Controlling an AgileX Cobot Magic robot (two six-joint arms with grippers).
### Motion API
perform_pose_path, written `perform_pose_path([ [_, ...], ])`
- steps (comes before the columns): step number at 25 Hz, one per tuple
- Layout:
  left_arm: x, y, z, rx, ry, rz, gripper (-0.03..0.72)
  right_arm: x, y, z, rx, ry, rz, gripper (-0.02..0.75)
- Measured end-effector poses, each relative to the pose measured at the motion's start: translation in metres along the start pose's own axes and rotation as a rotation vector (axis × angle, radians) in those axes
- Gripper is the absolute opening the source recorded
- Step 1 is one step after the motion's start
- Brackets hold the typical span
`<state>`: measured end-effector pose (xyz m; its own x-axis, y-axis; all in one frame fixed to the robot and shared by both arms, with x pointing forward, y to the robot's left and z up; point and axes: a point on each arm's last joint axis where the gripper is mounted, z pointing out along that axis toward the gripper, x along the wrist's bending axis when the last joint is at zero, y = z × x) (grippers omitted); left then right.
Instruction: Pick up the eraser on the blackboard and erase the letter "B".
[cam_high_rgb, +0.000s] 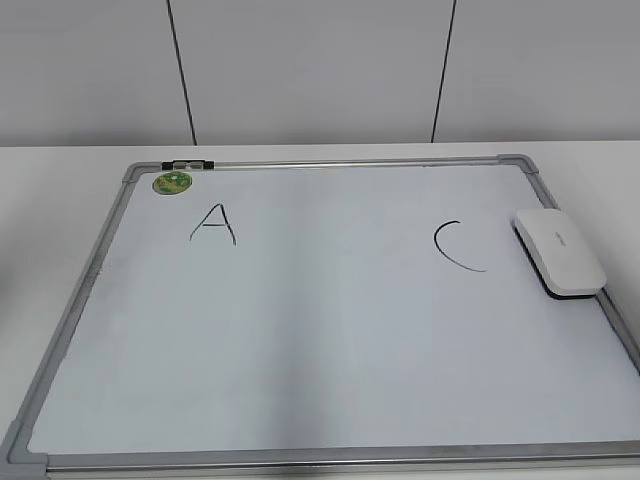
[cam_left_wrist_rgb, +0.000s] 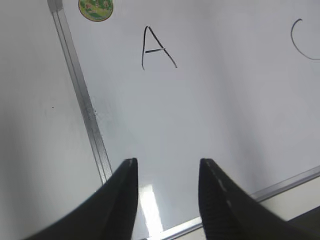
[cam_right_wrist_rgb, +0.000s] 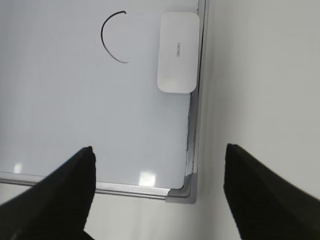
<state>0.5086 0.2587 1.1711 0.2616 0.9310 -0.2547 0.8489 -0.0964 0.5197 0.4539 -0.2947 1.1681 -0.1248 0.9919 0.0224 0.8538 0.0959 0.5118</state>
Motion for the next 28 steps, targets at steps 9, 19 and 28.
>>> perform_pose_path([
  [9, -0.024, -0.1, -0.064, -0.1, 0.074, 0.061, 0.297, 0.013, -0.082, -0.039, -0.108, -0.011, 0.008, 0.593],
  [19, -0.022, -0.199, -0.067, -0.151, 0.152, 0.052, 0.297, 0.023, -0.135, -0.073, -0.279, -0.027, -0.006, 0.589],
  [28, -0.003, -0.264, -0.036, -0.115, 0.269, 0.034, 0.363, 0.022, -0.186, -0.034, -0.199, -0.048, -0.005, 0.588],
])
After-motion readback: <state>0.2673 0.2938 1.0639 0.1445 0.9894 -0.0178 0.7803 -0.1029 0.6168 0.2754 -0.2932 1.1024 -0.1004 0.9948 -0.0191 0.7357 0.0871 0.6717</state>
